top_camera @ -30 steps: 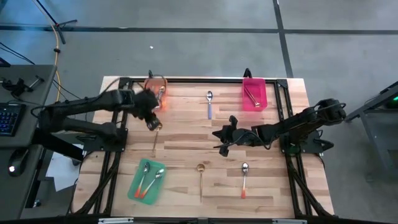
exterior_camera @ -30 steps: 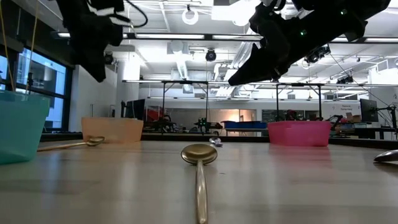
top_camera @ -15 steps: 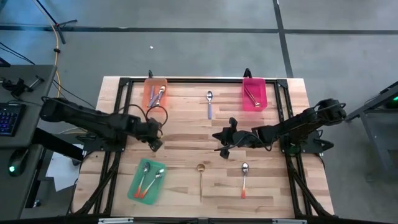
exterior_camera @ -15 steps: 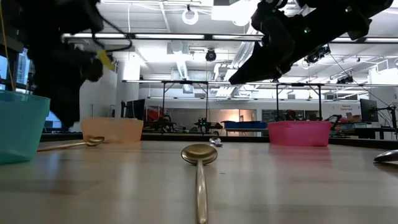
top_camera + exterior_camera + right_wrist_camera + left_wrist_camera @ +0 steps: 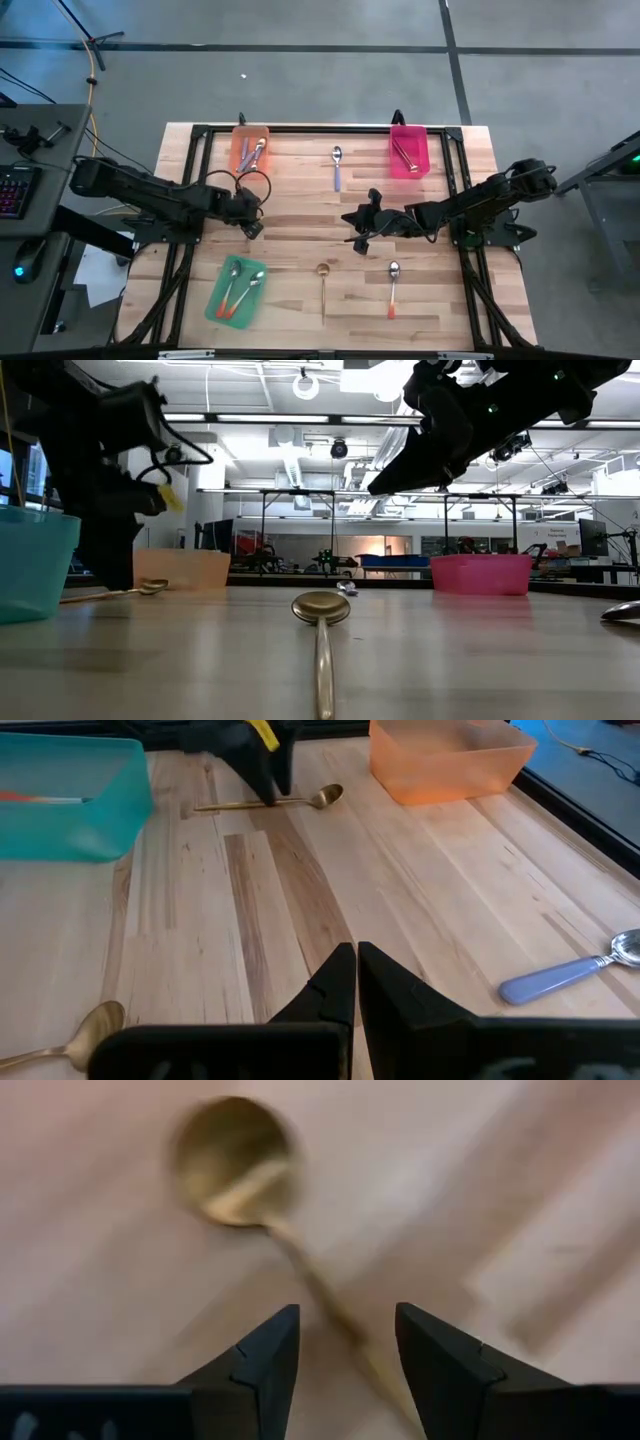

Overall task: Sort silverware by color (type)
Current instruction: Put the gold spoon into the pink bin

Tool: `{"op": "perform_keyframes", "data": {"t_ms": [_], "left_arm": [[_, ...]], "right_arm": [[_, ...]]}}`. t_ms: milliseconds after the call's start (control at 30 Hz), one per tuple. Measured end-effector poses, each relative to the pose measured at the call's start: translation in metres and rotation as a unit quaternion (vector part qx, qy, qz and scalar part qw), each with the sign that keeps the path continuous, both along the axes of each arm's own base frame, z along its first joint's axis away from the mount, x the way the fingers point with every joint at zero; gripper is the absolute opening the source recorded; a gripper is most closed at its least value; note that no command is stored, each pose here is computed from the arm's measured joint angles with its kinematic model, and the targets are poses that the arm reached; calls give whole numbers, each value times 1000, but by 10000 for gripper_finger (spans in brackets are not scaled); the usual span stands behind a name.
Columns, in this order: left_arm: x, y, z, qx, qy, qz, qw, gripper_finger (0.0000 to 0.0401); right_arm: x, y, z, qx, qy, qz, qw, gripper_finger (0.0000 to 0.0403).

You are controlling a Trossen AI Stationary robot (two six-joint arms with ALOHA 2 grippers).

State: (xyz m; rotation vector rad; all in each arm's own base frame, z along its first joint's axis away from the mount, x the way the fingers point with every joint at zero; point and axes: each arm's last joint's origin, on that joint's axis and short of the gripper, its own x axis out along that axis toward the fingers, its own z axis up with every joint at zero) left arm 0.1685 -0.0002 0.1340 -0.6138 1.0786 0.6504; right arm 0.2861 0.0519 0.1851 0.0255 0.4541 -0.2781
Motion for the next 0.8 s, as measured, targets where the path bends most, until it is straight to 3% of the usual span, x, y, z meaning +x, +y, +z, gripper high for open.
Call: {"op": "perform_keyframes", "data": {"t_ms": [300,400,533,600,667,800], "left_arm": [[7,11,-12,41,36,-13,998,149],[8,11,-13,45,42,-29,998,119],[10,9,-12,51,30,-60,996,47],[11,7,-9,54,14,-77,995,15],[14,6,-5,50,-20,-94,994,10],[26,3,12,41,-160,-116,979,5]], "right_arm": [[0,0,0,1,1,-1,1000,0],[0,0,0,1,1,-1,1000,0],[0,0,0,1,1,-1,1000,0],[0,0,0,-1,3,0,1000,0],[-1,-1,-2,-14,14,-1,1000,0],[1,-1,-4,-34,11,-13,999,0]]}}
